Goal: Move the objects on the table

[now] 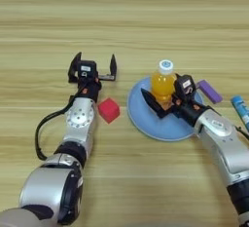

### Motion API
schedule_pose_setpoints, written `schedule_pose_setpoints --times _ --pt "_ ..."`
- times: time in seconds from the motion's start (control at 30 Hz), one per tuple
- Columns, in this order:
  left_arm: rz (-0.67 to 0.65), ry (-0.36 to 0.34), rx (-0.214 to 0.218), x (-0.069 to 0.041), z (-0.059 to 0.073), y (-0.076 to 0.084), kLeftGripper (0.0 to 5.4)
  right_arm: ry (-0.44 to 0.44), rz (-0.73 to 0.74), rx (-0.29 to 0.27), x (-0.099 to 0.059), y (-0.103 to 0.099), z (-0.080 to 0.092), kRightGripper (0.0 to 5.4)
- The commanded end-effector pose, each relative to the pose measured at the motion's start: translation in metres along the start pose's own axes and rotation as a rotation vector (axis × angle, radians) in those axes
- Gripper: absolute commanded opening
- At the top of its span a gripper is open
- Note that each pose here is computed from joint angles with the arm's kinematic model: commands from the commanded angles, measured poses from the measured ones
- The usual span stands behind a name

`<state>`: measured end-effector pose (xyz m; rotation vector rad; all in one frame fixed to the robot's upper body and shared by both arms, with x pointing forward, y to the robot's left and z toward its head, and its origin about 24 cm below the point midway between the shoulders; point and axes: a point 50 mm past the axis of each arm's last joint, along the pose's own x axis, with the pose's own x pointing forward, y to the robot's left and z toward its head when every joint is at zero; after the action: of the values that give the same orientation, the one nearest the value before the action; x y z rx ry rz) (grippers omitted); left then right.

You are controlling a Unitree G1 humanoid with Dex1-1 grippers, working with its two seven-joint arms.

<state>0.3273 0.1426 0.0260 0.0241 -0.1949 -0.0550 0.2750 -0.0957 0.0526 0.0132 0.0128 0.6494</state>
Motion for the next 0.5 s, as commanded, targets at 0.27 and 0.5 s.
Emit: schedule_pose_setpoints --times 0.27,0.5 --pt "-0.008 -0.015 0.009 0.0031 0.0032 -0.0025 5.4 -0.019 0.007 -0.009 0.004 0.0028 0.0019 4.46" --pt "-0.007 -0.013 0.01 0.0031 0.0031 -0.0024 5.4 -0.027 0.006 -0.001 0.0037 0.0047 0.0018 3.71"
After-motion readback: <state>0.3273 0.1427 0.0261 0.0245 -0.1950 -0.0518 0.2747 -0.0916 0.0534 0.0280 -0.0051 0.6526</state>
